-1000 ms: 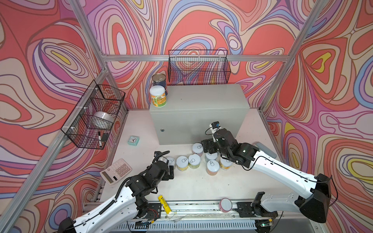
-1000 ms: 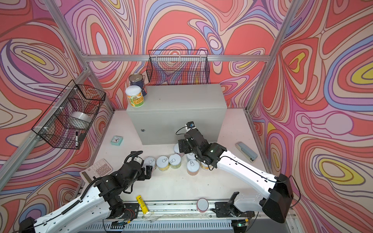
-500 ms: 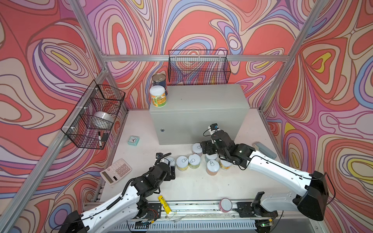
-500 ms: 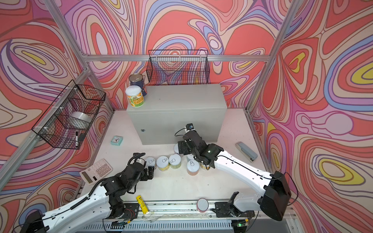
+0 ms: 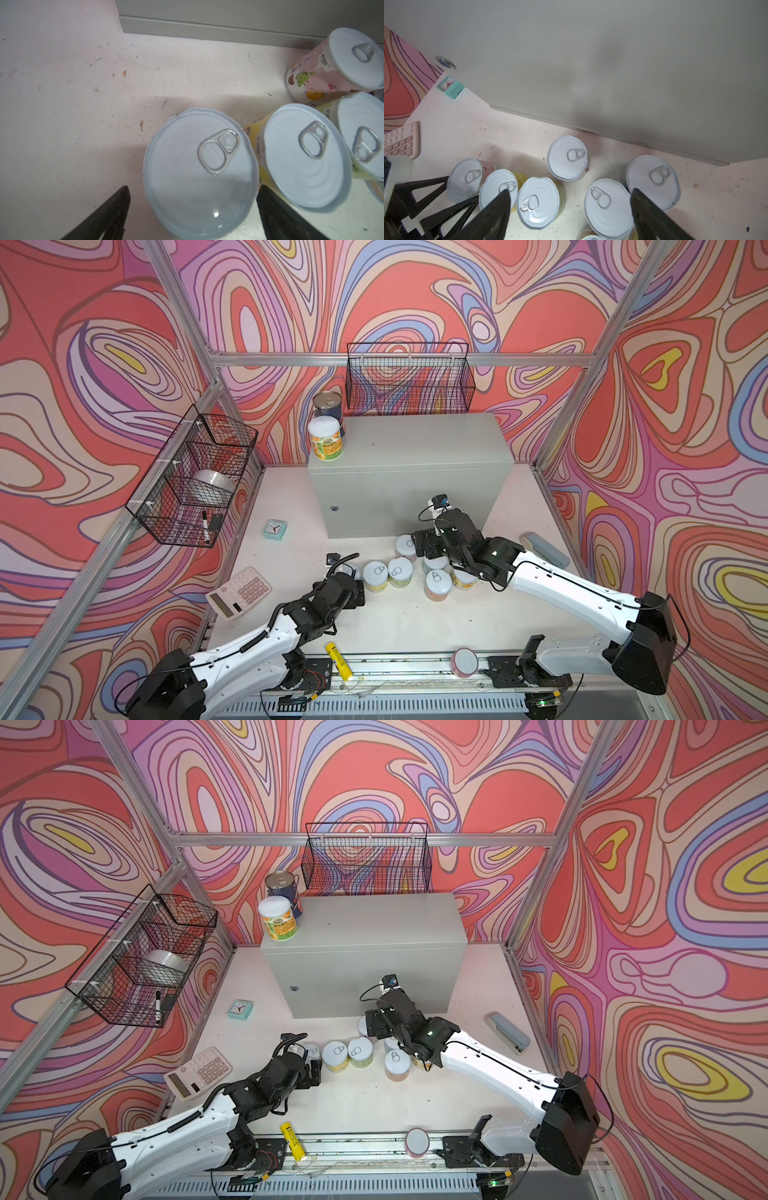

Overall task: Place and organize the canned foods onto the counter
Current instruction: 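Close the left gripper on the white-lidded can nearest it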

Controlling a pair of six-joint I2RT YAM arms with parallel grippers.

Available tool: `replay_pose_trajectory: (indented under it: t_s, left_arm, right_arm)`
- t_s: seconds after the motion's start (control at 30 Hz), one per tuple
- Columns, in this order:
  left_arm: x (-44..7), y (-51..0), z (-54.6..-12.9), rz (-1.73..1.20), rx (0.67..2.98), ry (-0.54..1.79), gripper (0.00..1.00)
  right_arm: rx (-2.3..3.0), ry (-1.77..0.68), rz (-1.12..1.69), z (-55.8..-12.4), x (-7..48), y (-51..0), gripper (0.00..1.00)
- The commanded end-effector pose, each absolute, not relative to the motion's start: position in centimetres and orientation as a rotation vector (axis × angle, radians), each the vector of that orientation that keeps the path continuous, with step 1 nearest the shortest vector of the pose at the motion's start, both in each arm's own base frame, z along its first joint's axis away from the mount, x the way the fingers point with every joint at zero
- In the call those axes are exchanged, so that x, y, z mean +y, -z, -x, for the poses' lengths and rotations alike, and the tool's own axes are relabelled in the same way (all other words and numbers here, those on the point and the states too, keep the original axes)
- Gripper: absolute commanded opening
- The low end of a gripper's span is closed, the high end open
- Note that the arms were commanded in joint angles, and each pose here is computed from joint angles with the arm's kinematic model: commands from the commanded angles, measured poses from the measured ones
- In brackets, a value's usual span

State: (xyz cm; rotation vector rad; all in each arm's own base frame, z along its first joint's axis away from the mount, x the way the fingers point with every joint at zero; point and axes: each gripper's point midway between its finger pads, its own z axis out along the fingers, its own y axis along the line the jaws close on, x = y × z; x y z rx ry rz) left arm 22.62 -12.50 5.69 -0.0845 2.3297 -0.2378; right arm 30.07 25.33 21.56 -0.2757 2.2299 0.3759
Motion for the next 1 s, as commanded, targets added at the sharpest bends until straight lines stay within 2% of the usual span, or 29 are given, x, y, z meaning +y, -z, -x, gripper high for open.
replay_pose_trajectory:
  t_s: [0.0,0.73,0.87,0.97]
  left_arm:
    - [-12.6,-5.6,-23.3,0.12,2.291,0.236,0.97]
    - [-12.7,-1.1,-24.1,0.101,2.345,0.132,0.96]
    - [-13.1,-1.1,-24.6,0.103,2.342,0.134,0.93]
    - [-13.1,-1.1,-24.7,0.105,2.341,0.128,0.83]
  right_arm:
    - [2.218,-0.386,0.291,-30.1,25.8,-21.6,0.93]
    - [2.199,-0.387,0.261,-30.3,25.6,-21.5,0.93]
    - [2.189,-0.392,0.265,-30.3,25.6,-21.7,0.93]
    - [2.192,-0.39,0.271,-30.3,25.7,-21.5,0.93]
